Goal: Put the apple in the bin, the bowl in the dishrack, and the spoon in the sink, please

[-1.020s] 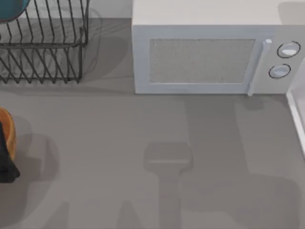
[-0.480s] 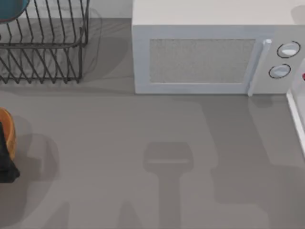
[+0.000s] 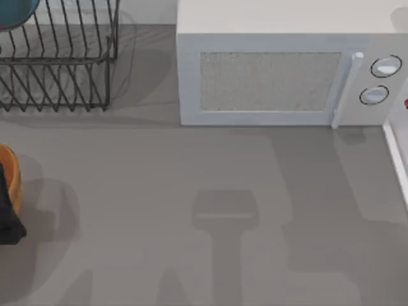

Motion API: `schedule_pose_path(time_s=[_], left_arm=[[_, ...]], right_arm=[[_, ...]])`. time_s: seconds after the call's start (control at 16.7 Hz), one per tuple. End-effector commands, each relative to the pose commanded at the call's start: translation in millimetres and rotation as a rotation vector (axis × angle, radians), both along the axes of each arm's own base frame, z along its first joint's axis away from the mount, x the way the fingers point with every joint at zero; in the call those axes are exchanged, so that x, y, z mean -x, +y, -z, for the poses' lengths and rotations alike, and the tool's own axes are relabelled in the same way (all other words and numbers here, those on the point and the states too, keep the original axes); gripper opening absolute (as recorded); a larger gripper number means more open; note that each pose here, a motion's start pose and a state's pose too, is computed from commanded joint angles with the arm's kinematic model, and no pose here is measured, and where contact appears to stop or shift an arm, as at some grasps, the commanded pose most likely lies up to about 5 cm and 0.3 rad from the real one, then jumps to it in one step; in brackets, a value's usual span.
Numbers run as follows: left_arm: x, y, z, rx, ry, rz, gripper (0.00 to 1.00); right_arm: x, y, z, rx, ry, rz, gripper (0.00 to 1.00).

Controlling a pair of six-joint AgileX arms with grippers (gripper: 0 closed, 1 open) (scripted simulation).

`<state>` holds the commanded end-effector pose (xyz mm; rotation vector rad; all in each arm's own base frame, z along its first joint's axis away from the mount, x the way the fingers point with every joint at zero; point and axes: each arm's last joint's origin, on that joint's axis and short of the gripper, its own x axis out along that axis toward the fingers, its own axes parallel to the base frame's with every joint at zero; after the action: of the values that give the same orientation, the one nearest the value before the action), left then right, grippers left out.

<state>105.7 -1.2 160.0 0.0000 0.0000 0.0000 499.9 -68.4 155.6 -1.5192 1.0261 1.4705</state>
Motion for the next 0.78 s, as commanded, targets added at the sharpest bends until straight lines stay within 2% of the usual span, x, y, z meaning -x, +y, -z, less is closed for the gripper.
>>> schedule_pose_path(time_s=[0.48, 0.78], left_arm=[[0.0, 0.0, 0.0, 0.000, 0.000, 0.000, 1.00], [0.0, 0.0, 0.0, 0.000, 0.000, 0.000, 1.00]], right_arm=[[0.0, 0.0, 0.0, 0.000, 0.000, 0.000, 0.98], [0.0, 0.0, 0.0, 0.000, 0.000, 0.000, 1.00]])
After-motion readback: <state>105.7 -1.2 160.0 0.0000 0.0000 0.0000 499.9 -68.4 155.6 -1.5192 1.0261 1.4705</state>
